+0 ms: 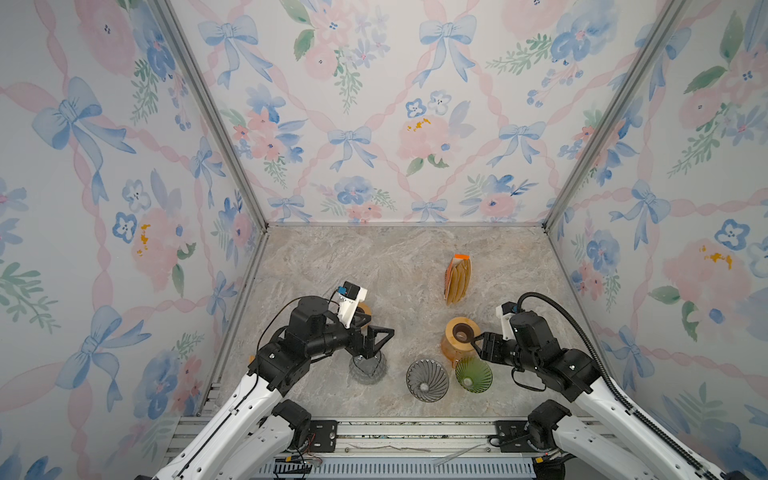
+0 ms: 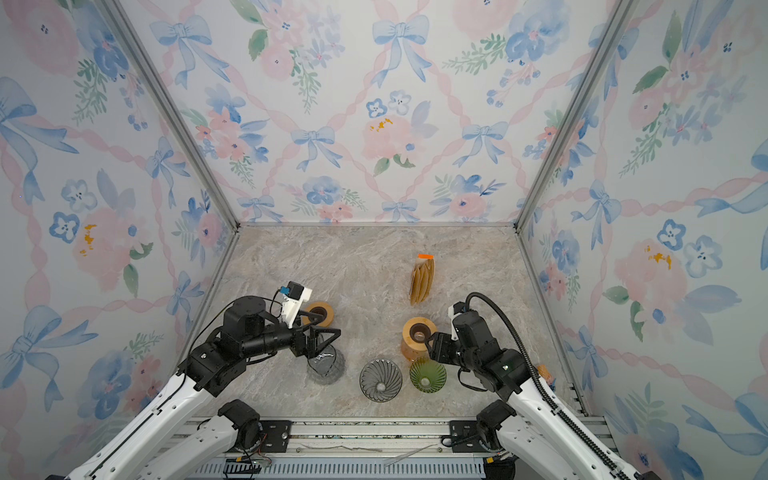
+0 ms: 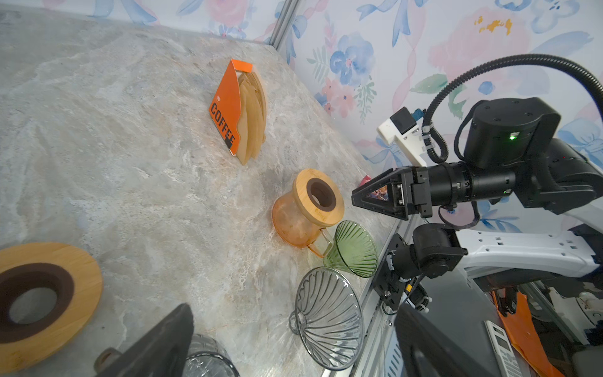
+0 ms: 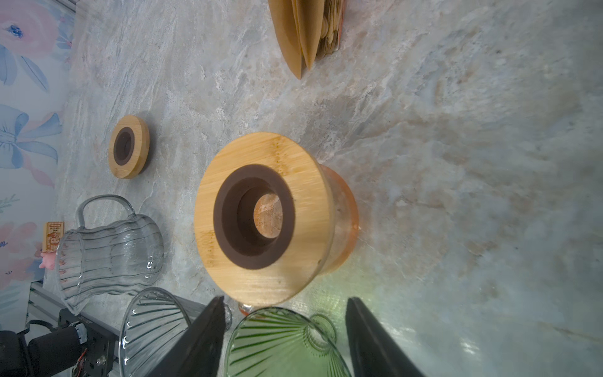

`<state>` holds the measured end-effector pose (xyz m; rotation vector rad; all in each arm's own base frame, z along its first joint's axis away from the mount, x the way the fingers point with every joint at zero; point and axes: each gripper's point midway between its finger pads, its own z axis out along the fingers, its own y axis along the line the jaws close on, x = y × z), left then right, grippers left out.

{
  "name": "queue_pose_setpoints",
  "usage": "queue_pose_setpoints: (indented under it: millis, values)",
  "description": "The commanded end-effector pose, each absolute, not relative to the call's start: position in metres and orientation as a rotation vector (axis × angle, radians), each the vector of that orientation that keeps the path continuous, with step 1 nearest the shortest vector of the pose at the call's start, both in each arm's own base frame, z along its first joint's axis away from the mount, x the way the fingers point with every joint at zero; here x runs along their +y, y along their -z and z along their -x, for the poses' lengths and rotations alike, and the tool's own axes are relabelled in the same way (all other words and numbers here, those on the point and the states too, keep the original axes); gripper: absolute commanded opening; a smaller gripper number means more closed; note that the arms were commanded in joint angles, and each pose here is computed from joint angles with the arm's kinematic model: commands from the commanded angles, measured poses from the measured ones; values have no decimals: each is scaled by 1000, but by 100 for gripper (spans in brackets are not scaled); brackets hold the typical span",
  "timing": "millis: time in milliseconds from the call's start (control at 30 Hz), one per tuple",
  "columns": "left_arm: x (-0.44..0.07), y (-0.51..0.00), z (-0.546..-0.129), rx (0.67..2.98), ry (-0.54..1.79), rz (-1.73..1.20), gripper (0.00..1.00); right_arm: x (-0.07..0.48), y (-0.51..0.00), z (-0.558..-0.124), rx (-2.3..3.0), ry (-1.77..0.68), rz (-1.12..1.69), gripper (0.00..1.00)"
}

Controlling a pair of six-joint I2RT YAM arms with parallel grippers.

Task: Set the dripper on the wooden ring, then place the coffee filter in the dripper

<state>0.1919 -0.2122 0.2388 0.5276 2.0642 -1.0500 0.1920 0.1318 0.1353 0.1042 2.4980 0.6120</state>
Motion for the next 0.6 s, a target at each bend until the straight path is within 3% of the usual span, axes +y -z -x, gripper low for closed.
queue_pose_setpoints:
  millis: [0, 300, 567]
  values:
    - [-219, -235, -192, 2067, 1047, -477, 98, 120, -133, -175, 2562, -552, -116, 63]
    - [-249, -225, -191, 2031, 1091, -358, 98, 118, -132, -147, 2609, -641, -114, 63]
    - [-280, -229, -186, 2001, 1101, -343, 98, 117, -121, -148, 2652, -606, -146, 62]
